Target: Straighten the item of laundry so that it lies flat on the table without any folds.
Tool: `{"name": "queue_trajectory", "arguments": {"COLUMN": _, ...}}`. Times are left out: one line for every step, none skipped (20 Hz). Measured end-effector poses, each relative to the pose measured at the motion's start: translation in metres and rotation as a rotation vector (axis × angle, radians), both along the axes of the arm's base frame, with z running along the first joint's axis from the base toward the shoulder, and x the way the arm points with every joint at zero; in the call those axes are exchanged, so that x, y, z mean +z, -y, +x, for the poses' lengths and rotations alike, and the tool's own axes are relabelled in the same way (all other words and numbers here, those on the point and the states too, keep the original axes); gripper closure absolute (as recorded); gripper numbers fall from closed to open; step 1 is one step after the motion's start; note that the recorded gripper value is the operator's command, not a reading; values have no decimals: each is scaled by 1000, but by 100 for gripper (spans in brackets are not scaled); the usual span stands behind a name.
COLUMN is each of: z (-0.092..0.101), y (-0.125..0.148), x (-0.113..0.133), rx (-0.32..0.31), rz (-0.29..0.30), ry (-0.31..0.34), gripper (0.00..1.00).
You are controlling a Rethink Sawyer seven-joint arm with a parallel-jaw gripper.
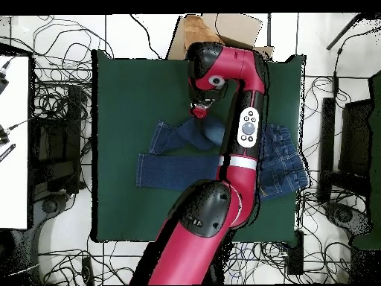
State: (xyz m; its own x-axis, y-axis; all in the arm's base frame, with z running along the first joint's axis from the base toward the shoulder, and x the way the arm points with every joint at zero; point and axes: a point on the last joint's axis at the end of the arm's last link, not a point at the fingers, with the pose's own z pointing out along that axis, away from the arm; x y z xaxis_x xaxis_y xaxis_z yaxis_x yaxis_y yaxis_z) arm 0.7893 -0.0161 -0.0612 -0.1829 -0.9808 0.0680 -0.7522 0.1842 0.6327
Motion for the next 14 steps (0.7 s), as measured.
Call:
{"name": "queue_trajectory", "arguments": {"z": 1, "y": 0, "x": 1, "rx": 0, "rz": 1, "ry": 2, "gripper": 0}}
{"name": "queue_trajectory", "arguments": {"z": 2, "y": 0, "x": 3, "rx": 0, "rz": 2, "ry": 5, "gripper": 0}}
{"name": "queue_trajectory", "arguments": {"z": 3, "y": -1, "x": 5, "rx": -1, "rz": 3, "ry": 8, "gripper": 0}}
{"name": "queue_trajectory", "arguments": {"z": 5, "y": -2, "x": 8, "rx": -1, "rz": 7, "ry": 15, "gripper": 0}}
{"name": "queue_trajectory", "arguments": {"z": 8, "y": -3, "x": 12, "rx": -2, "rz": 11, "ry": 21, "gripper": 0}}
{"name": "queue_trajectory", "arguments": {"z": 9, "y": -4, "x": 14, "rx": -2, "rz": 14, "ry": 25, "gripper": 0}}
{"name": "queue_trajectory", "arguments": {"z": 12, "y": -6, "x": 18, "rx": -2, "rz": 19, "ry": 33, "gripper": 0}}
{"name": "queue_trajectory", "arguments": {"z": 14, "y": -6, "x": 21, "rx": -2, "rz": 21, "ry": 38, "gripper": 0}}
{"name": "queue_trajectory", "arguments": {"z": 17, "y": -8, "x": 27, "rx": -3, "rz": 26, "ry": 48, "gripper": 0}}
{"name": "queue_trajectory", "arguments": {"z": 18, "y": -8, "x": 29, "rx": -3, "rz": 28, "ry": 51, "gripper": 0}}
{"name": "queue_trajectory", "arguments": {"z": 20, "y": -9, "x": 31, "rx": -3, "rz": 30, "ry": 56, "gripper": 0}}
{"name": "queue_trajectory", "arguments": {"z": 21, "y": -9, "x": 35, "rx": -3, "rz": 31, "ry": 61, "gripper": 0}}
{"name": "queue_trajectory", "arguments": {"z": 23, "y": -10, "x": 38, "rx": -3, "rz": 33, "ry": 66, "gripper": 0}}
{"name": "queue_trajectory", "arguments": {"z": 26, "y": -10, "x": 43, "rx": -3, "rz": 35, "ry": 74, "gripper": 0}}
